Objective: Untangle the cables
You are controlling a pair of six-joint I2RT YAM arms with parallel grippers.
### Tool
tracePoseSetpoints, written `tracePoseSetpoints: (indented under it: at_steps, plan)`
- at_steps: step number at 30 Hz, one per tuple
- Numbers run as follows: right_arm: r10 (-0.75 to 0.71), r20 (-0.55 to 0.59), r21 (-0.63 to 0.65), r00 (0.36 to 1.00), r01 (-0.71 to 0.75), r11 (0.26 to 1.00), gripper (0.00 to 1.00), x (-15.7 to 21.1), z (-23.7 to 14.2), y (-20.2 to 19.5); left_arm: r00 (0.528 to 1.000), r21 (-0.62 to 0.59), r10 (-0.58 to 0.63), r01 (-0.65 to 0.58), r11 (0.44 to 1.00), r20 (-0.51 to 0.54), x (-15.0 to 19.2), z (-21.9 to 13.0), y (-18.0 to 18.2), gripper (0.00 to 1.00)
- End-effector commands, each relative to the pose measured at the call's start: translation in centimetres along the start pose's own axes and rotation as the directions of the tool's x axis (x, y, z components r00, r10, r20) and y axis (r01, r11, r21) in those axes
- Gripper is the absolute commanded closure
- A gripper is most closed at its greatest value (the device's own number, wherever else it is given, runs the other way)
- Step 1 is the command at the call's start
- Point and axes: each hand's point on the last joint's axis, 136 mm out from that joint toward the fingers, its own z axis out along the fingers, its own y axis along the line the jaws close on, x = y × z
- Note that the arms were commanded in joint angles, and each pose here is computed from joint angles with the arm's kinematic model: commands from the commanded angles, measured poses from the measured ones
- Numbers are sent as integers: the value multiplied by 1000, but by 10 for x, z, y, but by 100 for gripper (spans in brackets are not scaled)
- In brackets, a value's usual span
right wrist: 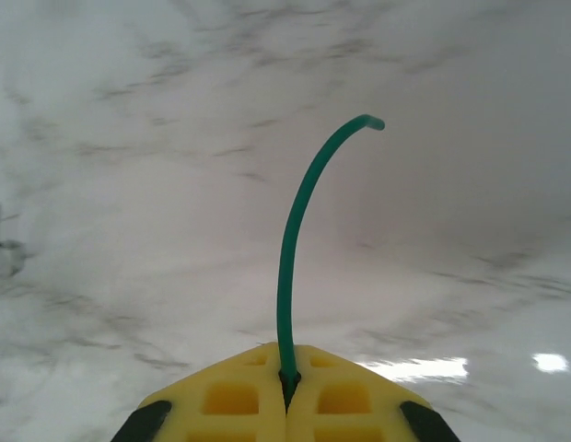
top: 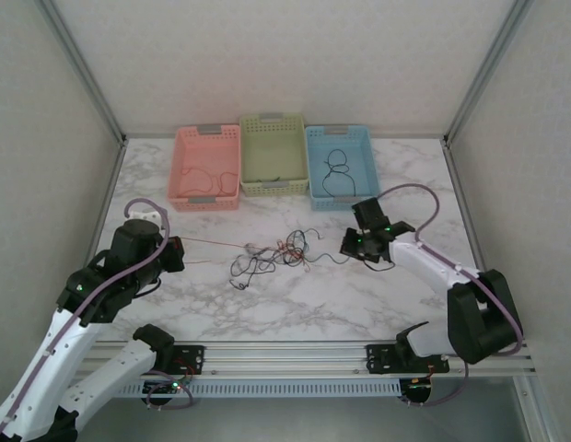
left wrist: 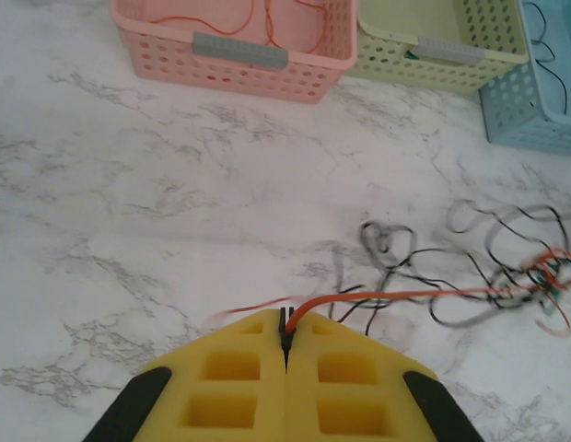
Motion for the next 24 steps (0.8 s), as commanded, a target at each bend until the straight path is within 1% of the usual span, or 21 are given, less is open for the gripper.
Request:
tracePoseSetpoints:
  at_steps: [1,3,6,12,16,20,24]
  plan:
    - [30,11,148,999,-31,989,100,2,-13,-50,993,-124,-47,61,990,108,-13,-16,31,100]
    - [67,48,226,997,-76,971,100,-3,-22,-76,985,-148,-65,89,985,159,-18,-26,40,100]
    - [125,97,301,987,-149,942,100,-9,-30,-109,976,-174,-78,115,978,204,-22,-36,50,100]
    - [209,136,300,968,-242,923,100,-19,-32,-129,976,-184,-79,118,976,205,-22,-35,51,100]
    - [259,137,302,956,-289,908,100,-18,-29,-139,972,-201,-83,128,971,221,-23,-39,56,100]
    - [312,186,320,932,-358,877,100,-21,-32,-160,955,-224,-102,168,960,279,-27,-52,67,100]
    - [330,213,332,919,-386,861,100,-22,-34,-170,937,-226,-113,195,954,331,-31,-65,73,100]
